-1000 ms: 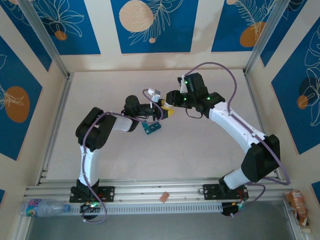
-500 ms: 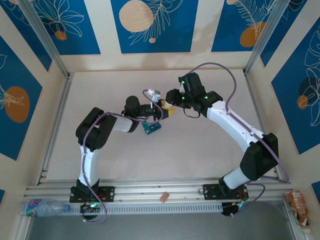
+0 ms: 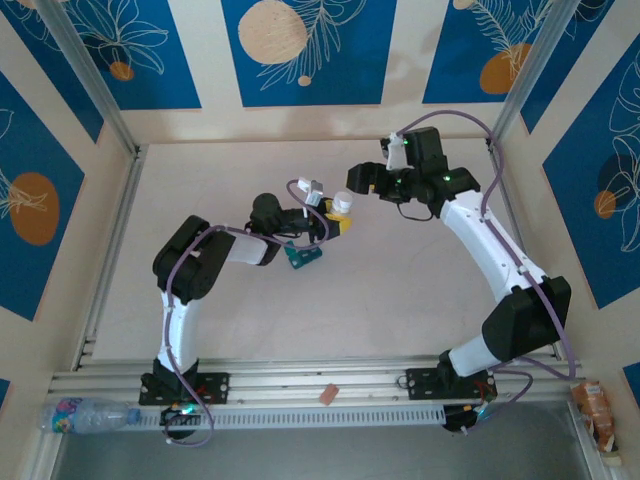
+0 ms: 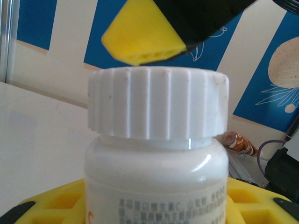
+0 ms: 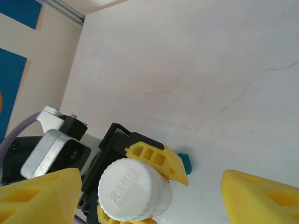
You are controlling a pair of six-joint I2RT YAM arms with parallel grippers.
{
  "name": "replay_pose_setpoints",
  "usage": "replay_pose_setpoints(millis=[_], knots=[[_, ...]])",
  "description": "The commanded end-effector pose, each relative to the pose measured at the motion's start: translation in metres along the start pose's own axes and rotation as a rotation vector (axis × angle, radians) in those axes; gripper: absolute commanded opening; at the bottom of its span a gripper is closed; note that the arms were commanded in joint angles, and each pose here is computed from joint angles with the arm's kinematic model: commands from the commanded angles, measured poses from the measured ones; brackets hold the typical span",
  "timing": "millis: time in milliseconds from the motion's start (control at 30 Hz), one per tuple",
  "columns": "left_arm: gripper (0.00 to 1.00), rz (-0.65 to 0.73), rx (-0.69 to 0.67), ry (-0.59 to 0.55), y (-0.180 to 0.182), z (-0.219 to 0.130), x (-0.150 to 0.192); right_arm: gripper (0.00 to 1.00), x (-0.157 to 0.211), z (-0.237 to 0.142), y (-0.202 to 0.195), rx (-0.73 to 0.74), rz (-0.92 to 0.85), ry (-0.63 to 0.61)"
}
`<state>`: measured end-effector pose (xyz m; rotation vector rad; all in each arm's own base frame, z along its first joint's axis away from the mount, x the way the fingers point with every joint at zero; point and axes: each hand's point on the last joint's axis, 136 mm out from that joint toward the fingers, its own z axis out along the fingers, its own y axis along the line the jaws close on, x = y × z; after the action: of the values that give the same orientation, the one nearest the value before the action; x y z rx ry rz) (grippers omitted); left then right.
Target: Sort the pills into containers
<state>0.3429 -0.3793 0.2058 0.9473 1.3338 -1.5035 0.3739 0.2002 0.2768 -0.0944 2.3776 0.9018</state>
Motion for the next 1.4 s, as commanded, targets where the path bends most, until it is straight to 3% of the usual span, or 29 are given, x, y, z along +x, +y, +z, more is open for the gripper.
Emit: replay_pose_setpoints(millis=[0, 433, 1100, 1367], knots=[[0.0, 0.117, 0.058, -0.038, -0.019, 0.003, -0.03, 0.79, 0.002, -0.003, 0.019, -0.113, -0.134, 0.078], [0.0, 0.116, 0.063, -0.033, -0.022, 0.003, -0.03, 0.8, 0.016, 0.007, 0.029, -0.126, -0.297, 0.144], [0.0, 0.116, 0.067, -0.032, -0.024, 0.003, -0.032, 0.8, 0.033, 0.02, 0.036, -0.139, -0.353, 0.218], [0.0, 0.118, 0.069, -0.034, -0.024, 0.004, -0.033, 0.73, 0.038, 0.025, 0.032, -0.131, -0.345, 0.232]])
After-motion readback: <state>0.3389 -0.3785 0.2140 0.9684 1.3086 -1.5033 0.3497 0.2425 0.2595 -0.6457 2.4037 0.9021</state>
